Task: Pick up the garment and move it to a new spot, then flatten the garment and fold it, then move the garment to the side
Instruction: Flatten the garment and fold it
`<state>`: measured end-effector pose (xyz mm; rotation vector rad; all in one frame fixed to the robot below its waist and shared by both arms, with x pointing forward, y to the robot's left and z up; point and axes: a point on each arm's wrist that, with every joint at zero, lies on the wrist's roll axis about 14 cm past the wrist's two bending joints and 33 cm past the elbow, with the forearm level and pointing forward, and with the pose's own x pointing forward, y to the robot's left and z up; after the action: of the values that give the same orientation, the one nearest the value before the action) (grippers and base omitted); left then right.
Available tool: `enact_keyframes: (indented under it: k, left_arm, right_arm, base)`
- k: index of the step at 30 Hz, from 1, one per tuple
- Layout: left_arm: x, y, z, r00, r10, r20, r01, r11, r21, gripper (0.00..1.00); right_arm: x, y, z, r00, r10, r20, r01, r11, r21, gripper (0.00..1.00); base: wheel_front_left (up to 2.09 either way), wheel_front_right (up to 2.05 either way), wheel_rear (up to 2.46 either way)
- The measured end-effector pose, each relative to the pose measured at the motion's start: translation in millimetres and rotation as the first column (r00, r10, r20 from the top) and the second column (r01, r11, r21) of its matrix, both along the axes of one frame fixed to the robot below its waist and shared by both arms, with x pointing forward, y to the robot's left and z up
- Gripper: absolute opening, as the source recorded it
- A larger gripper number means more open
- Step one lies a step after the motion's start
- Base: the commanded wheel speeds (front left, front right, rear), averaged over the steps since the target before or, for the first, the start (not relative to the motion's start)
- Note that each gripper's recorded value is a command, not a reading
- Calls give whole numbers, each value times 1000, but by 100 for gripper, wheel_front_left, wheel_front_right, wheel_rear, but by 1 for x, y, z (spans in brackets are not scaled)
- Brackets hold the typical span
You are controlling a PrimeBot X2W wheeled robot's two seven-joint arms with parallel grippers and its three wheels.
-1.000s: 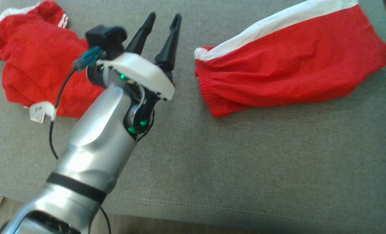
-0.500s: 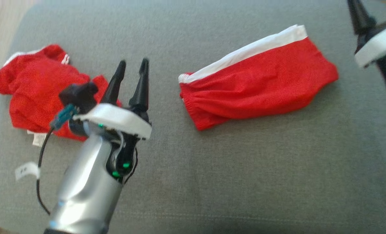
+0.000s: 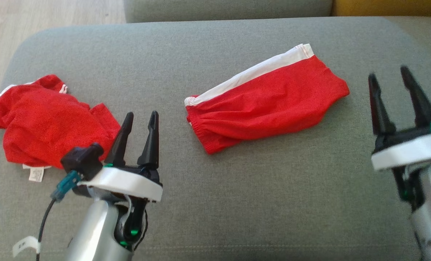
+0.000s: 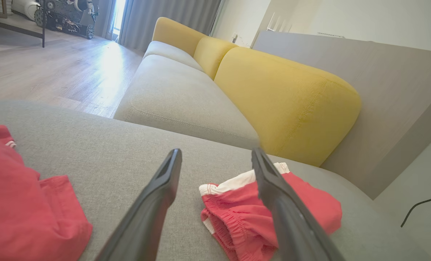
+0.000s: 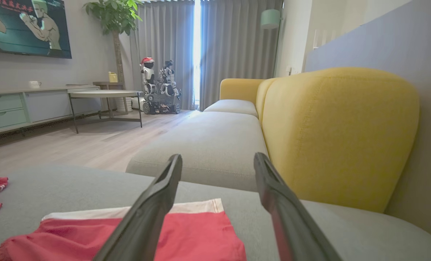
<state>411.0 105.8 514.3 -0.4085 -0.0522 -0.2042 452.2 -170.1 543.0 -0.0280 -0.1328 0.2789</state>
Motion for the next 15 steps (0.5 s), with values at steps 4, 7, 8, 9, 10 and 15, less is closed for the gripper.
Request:
enact_keyframes:
  k: [4,7,8,9,10,15]
  left_arm:
    - [-6,-2,5,1000,1,12,-1,1000,-18,100]
    - [-10,-3,4,1000,12,2,-12,999,-36,100]
    - [-12,-3,0,1000,16,-10,-16,999,-39,100]
    - [-14,-4,-4,1000,14,-22,-15,999,-45,100]
    - [-16,-5,-7,999,11,-33,-13,999,-45,100]
    - [-22,-10,-17,998,-3,-63,0,999,-45,100]
  right_arm:
    - [-22,1,-8,1000,-29,-5,29,999,18,100]
    - [-34,-2,-18,998,-57,-24,58,998,23,100]
    - [-37,-5,-22,997,-68,-36,69,997,22,100]
    - [-39,-7,-26,996,-76,-47,77,997,19,100]
    - [-41,-6,-29,995,-78,-54,79,997,18,100]
    - [-40,-2,-33,995,-72,-62,73,997,22,100]
  base:
    - [0,0,0]
    - [0,0,0]
    - [0,0,0]
    - [0,0,0]
    - [0,0,0]
    - [0,0,0]
